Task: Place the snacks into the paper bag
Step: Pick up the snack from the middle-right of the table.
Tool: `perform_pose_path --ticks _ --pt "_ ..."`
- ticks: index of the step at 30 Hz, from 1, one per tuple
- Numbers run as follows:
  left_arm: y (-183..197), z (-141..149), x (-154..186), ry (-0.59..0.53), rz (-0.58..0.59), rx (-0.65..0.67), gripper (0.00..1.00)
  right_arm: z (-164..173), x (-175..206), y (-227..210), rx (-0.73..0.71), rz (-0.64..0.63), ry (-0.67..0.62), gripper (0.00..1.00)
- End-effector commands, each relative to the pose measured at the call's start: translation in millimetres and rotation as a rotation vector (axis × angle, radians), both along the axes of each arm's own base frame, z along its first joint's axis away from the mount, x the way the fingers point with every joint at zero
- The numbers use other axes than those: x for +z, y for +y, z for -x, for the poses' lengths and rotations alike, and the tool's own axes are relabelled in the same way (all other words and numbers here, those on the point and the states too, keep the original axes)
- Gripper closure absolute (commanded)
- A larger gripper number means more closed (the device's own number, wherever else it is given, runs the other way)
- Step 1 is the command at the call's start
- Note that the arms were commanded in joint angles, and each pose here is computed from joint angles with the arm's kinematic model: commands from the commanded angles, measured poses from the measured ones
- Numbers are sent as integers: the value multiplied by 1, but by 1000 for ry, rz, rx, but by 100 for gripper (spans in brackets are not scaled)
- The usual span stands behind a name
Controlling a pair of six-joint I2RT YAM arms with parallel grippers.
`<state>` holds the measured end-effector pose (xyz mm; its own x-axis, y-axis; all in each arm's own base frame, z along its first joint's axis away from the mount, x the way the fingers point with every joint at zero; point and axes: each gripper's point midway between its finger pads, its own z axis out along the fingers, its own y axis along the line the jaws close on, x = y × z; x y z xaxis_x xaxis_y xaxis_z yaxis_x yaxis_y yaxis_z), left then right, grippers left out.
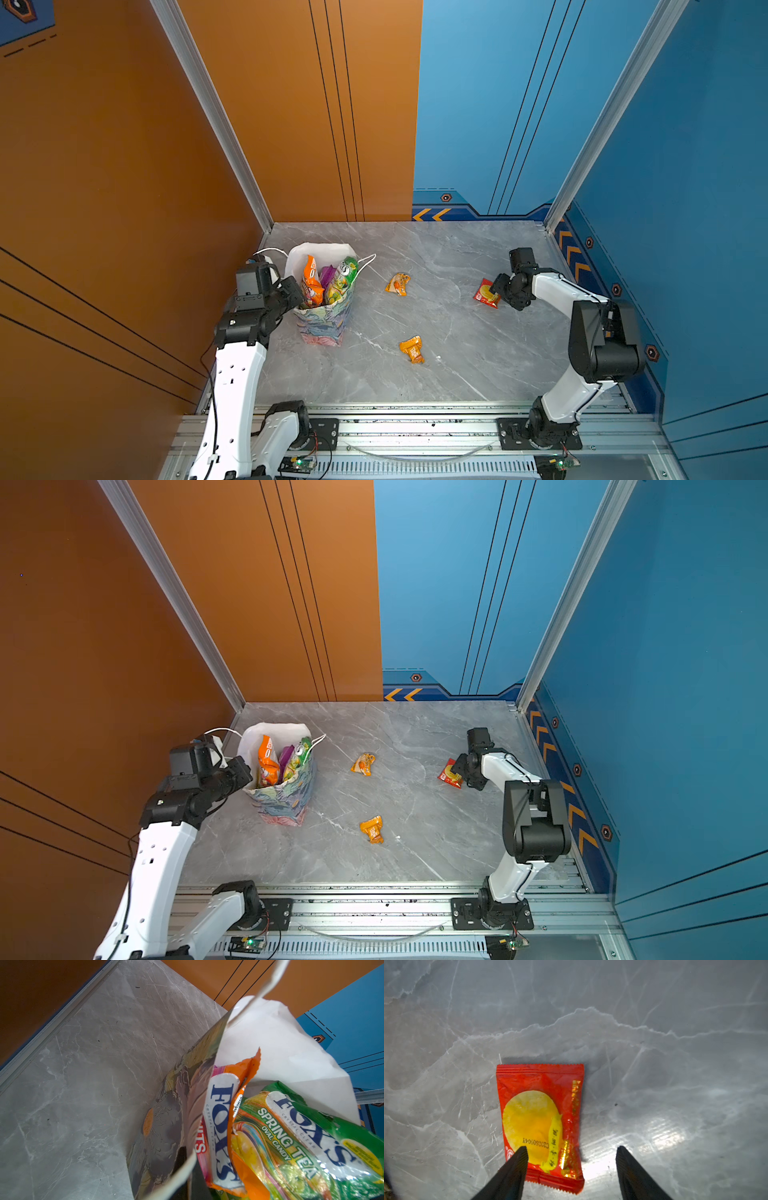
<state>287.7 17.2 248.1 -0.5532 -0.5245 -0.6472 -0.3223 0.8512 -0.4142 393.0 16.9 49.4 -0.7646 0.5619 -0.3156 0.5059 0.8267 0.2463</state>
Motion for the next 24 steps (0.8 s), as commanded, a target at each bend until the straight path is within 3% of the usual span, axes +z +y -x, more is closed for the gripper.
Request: perform_pose_path --ticks 1,9,15,24 --pt "-1 -2 6 -38 -3 -20 100 -3 0 8 45 1 22 34" --pt "0 -3 5 -39 6 -17 100 -5 -10 8 57 9 66 43" --pt "1 -3 6 -42 12 -12 100 -4 -21 17 77 -56 98 51" --pt "3 -4 4 -39 27 -7 100 2 -27 24 82 -90 99 85"
